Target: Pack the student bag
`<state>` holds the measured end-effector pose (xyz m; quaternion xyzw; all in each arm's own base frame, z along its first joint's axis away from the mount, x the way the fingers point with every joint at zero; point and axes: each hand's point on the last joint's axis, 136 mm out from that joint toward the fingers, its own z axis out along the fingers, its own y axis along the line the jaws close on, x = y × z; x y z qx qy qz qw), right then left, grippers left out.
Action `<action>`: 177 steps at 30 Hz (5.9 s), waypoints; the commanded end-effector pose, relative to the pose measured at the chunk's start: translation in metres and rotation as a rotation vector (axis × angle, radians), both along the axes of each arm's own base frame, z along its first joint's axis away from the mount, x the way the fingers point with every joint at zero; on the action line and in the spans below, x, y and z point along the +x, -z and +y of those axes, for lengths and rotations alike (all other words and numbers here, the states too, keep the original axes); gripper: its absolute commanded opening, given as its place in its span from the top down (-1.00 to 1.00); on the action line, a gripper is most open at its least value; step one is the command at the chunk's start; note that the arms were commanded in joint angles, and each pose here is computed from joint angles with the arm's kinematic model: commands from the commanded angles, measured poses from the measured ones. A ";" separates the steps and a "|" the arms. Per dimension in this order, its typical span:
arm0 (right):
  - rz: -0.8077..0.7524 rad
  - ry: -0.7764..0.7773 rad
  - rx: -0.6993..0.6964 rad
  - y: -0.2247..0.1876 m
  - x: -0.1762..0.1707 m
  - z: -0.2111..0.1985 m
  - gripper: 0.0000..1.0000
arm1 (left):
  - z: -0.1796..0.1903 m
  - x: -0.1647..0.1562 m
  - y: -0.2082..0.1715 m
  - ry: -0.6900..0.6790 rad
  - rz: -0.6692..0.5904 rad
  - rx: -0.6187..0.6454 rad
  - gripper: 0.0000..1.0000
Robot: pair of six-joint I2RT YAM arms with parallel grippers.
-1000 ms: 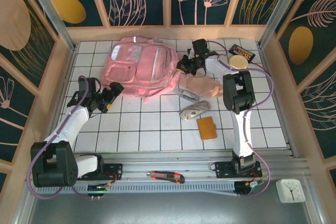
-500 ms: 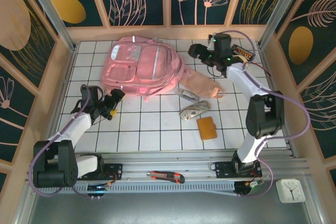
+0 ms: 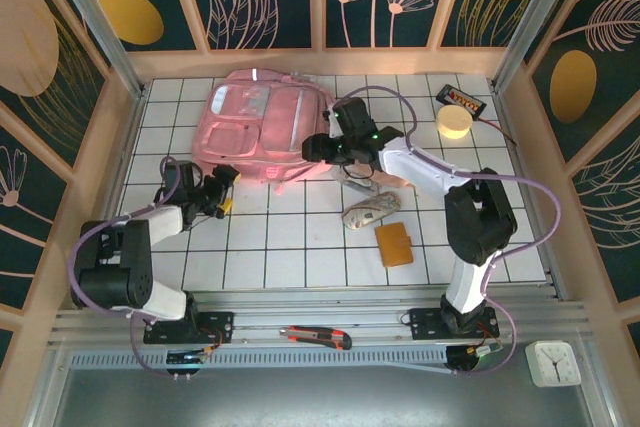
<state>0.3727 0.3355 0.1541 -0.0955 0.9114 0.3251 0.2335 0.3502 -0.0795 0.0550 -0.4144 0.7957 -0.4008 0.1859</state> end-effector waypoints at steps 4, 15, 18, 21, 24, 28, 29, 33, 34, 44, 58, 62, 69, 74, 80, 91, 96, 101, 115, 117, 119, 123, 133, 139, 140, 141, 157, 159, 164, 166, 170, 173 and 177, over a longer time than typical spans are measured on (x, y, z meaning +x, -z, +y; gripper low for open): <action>0.021 0.007 -0.035 0.005 -0.004 0.007 -0.08 | 0.003 0.031 0.001 -0.028 -0.052 -0.015 -0.50; 0.062 -0.002 -0.052 0.017 -0.017 0.013 0.13 | 0.002 0.069 0.017 -0.063 -0.044 -0.039 -0.23; 0.065 0.008 -0.061 0.019 -0.017 0.011 0.24 | -0.004 0.073 0.022 -0.061 -0.039 -0.054 0.23; 0.081 0.021 -0.073 0.023 -0.020 0.011 0.15 | -0.022 0.076 0.019 -0.037 -0.045 -0.105 0.92; 0.089 0.019 -0.099 0.026 -0.026 0.015 -0.09 | -0.045 0.080 0.000 -0.013 -0.070 -0.167 1.00; 0.089 0.000 -0.130 0.029 -0.038 0.018 -0.18 | -0.072 0.084 -0.040 0.006 -0.116 -0.204 1.00; 0.094 0.001 -0.132 0.032 -0.041 0.017 -0.19 | -0.075 0.084 -0.048 0.003 -0.124 -0.209 1.00; 0.116 0.019 -0.110 0.043 -0.047 0.011 -0.20 | -0.080 0.081 -0.074 -0.033 -0.146 -0.252 1.00; 0.116 0.021 -0.101 0.045 -0.049 0.010 -0.21 | -0.082 0.080 -0.078 -0.038 -0.145 -0.263 1.00; 0.083 -0.011 0.294 0.007 -0.032 -0.006 -0.34 | -0.094 0.073 -0.109 -0.025 -0.145 -0.323 1.00; 0.046 -0.074 0.554 -0.018 0.000 0.016 -0.36 | -0.105 0.070 -0.141 -0.027 -0.157 -0.403 1.00; 0.049 -0.057 0.530 -0.012 -0.002 0.018 -0.38 | -0.106 0.074 -0.151 -0.038 -0.165 -0.410 1.00; 0.057 -0.015 0.475 0.003 -0.022 0.018 -0.39 | -0.110 0.083 -0.167 -0.032 -0.182 -0.412 1.00; 0.019 -0.012 0.483 0.002 -0.009 0.017 -0.39 | -0.113 0.080 -0.166 -0.027 -0.171 -0.420 1.00; -0.026 -0.028 0.535 -0.012 0.012 0.019 -0.38 | -0.114 0.078 -0.168 -0.023 -0.168 -0.433 1.00; -0.039 -0.072 0.565 -0.022 0.020 0.031 -0.34 | -0.115 0.078 -0.170 -0.027 -0.172 -0.450 1.00; 0.027 -0.001 0.483 0.010 0.027 0.012 -0.35 | -0.116 0.082 -0.175 -0.025 -0.181 -0.452 1.00; 0.052 0.030 0.453 0.027 0.027 0.005 -0.37 | -0.117 0.084 -0.180 -0.019 -0.186 -0.448 1.00; -0.023 -0.057 0.561 -0.013 0.029 0.019 -0.19 | -0.116 0.080 -0.177 -0.019 -0.181 -0.450 1.00; -0.028 -0.066 0.567 -0.018 0.029 0.020 -0.16 | -0.115 0.080 -0.176 -0.023 -0.180 -0.452 1.00; -0.031 -0.069 0.567 -0.022 0.027 0.020 -0.15 | -0.115 0.080 -0.176 -0.024 -0.181 -0.452 1.00; -0.028 -0.070 0.568 -0.024 0.024 0.018 -0.14 | -0.115 0.081 -0.176 -0.026 -0.186 -0.454 1.00; -0.006 -0.050 0.557 -0.017 0.021 0.013 0.24 | -0.114 0.081 -0.175 -0.033 -0.185 -0.452 1.00; 0.012 -0.047 0.557 -0.014 0.024 0.012 0.61 | -0.113 0.081 -0.175 -0.036 -0.187 -0.449 1.00; 0.013 -0.043 0.553 -0.013 0.025 0.011 0.73 | -0.113 0.081 -0.175 -0.037 -0.187 -0.449 1.00; 0.020 -0.039 0.548 -0.010 0.025 0.011 0.86 | -0.113 0.081 -0.175 -0.037 -0.186 -0.448 1.00; 0.225 0.060 0.145 0.044 0.000 -0.044 1.00 | -0.099 0.082 -0.145 -0.020 -0.182 -0.320 1.00; 0.242 0.053 0.090 0.050 -0.004 -0.057 1.00 | -0.087 0.082 -0.137 -0.018 -0.176 -0.278 1.00; 0.264 0.059 0.009 0.064 0.001 -0.088 1.00 | -0.059 0.075 -0.123 -0.033 -0.154 -0.242 1.00; 0.254 0.073 -0.009 0.066 0.010 -0.098 1.00 | -0.056 0.072 -0.118 -0.018 -0.141 -0.228 1.00; 0.236 0.093 -0.032 0.067 0.033 -0.114 1.00 | -0.048 0.061 -0.106 -0.005 -0.110 -0.207 1.00; 0.227 0.096 -0.068 0.069 0.046 -0.124 1.00 | -0.031 0.053 -0.098 -0.032 -0.094 -0.193 1.00; 0.242 0.097 -0.112 0.079 0.056 -0.137 1.00 | -0.001 0.047 -0.086 -0.077 -0.075 -0.165 1.00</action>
